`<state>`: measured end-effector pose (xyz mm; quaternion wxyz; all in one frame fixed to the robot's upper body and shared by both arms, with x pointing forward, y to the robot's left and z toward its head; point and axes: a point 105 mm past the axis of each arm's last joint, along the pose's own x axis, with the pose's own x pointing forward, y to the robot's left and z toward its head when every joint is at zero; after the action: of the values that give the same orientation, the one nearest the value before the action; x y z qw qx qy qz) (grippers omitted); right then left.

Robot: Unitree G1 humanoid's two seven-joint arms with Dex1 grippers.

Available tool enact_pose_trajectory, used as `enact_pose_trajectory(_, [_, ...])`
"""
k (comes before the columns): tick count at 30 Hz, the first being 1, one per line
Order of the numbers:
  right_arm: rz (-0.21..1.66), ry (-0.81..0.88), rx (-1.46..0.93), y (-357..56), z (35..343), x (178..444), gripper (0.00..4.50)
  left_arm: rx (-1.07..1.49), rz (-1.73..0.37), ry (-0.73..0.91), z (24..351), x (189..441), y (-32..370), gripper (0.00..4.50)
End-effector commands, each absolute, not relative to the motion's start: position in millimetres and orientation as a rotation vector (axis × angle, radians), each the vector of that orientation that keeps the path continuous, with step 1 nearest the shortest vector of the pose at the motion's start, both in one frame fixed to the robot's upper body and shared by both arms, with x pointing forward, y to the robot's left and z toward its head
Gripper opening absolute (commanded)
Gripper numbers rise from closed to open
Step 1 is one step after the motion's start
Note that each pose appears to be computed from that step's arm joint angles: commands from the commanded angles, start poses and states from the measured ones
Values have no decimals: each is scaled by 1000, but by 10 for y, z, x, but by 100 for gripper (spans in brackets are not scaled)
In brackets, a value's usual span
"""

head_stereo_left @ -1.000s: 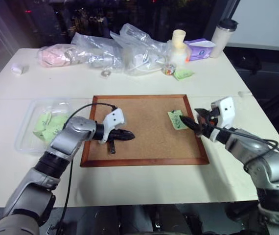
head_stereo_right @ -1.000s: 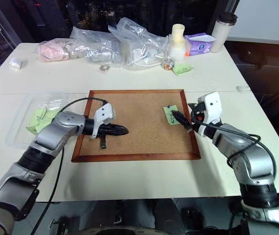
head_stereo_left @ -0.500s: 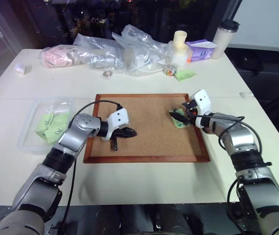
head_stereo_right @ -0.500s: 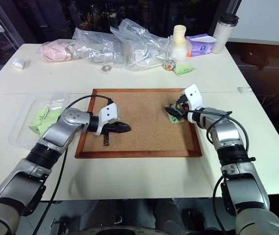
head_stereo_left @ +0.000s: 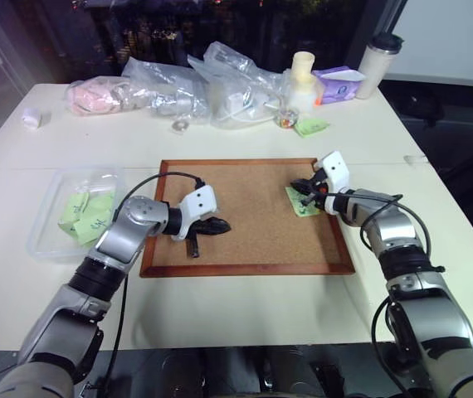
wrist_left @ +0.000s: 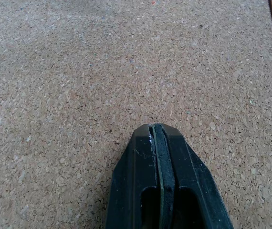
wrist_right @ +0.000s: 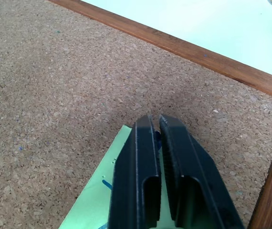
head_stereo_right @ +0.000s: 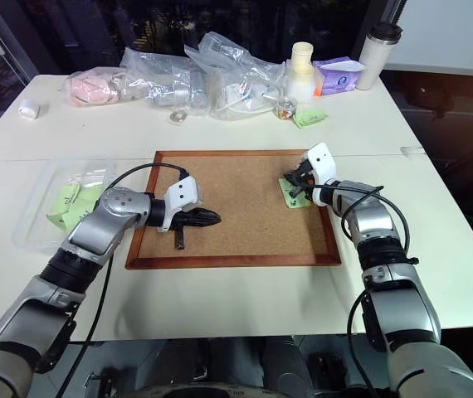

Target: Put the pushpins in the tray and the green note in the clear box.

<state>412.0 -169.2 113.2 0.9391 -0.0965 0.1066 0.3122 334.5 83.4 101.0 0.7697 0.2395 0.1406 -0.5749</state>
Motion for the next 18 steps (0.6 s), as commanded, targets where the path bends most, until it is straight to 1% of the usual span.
enact_pose_trajectory(1, [624, 168, -178, -1707, 1259, 4151, 5, 528, -1246, 373, 851, 3305, 883, 0])
enact_pose_trajectory(5, [595, 92, -160, -1741, 1418, 4165, 5, 531, -1262, 385, 825, 3276, 876, 0])
enact_pose_trajectory(11, [568, -40, -151, -1779, 1684, 4122, 5, 551, -1282, 448, 706, 3178, 917, 0])
enact_pose_trajectory(18, [556, -70, -154, -1774, 1709, 4056, 5, 515, -1321, 512, 614, 3009, 937, 0])
